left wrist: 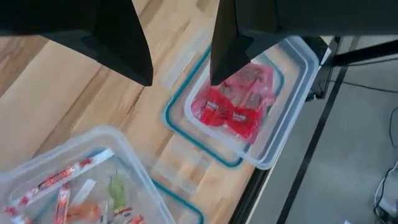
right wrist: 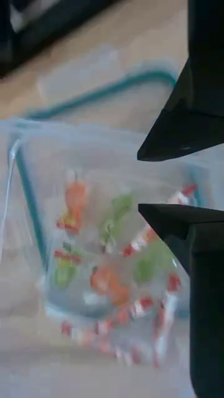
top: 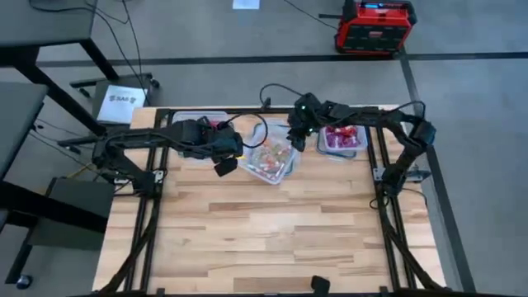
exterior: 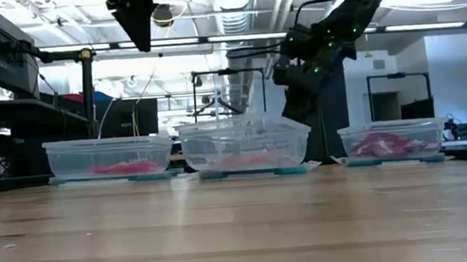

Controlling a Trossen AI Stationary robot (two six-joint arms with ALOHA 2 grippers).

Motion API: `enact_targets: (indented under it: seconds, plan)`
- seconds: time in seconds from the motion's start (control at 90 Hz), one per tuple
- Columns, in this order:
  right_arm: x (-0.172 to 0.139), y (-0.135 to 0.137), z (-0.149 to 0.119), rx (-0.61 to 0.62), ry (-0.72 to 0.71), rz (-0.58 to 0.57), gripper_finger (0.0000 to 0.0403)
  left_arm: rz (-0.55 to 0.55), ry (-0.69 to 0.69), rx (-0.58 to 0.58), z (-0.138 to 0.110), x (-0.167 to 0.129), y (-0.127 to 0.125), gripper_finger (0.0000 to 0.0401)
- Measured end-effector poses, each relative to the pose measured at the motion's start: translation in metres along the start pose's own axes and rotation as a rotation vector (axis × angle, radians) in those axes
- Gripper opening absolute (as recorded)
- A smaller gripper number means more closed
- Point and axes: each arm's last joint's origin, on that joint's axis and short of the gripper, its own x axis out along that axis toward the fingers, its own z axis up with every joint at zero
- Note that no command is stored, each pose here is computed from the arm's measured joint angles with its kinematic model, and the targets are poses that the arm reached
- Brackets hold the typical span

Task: Sort candy
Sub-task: Move the top center transparent bin closer to the center

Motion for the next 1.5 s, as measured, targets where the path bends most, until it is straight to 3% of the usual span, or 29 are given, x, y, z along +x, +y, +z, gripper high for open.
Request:
enact_targets:
  seconds: [0.189, 0.533, 0.678, 0.933, 1.133, 1.289, 1.5]
  plan:
    - [0.0, -0.001, 0.001, -0.049, 0.017, -0.102, 0.0107, 0.003, 0.005, 0.0, 0.0, 0.0, 0.0, 0.0148]
    - [-0.044, 0.023, 0.02, -0.111, -0.11, -0.095, 0.0109, 0.016, 0.041, 0.007, -0.009, -0.005, -0.005, 0.0148]
    - [-0.052, 0.021, 0.021, -0.124, -0.117, -0.107, 0.0138, 0.002, 0.029, 0.027, -0.011, -0.009, -0.011, 0.0148]
    - [-0.035, 0.004, 0.017, -0.089, -0.068, -0.123, 0.0229, -0.011, 0.016, 0.044, -0.014, -0.013, -0.018, 0.0148]
    - [-0.002, -0.002, 0.005, -0.098, 0.013, -0.107, 0.024, 0.007, 0.003, 0.054, -0.013, -0.014, -0.018, 0.0148]
    - [0.017, -0.006, -0.003, -0.1, 0.062, -0.099, 0.0204, 0.012, -0.002, 0.061, -0.013, -0.014, -0.018, 0.0148]
    - [0.014, -0.004, -0.006, -0.132, 0.122, -0.071, 0.0024, 0.007, -0.012, 0.061, -0.012, -0.014, -0.018, 0.0148]
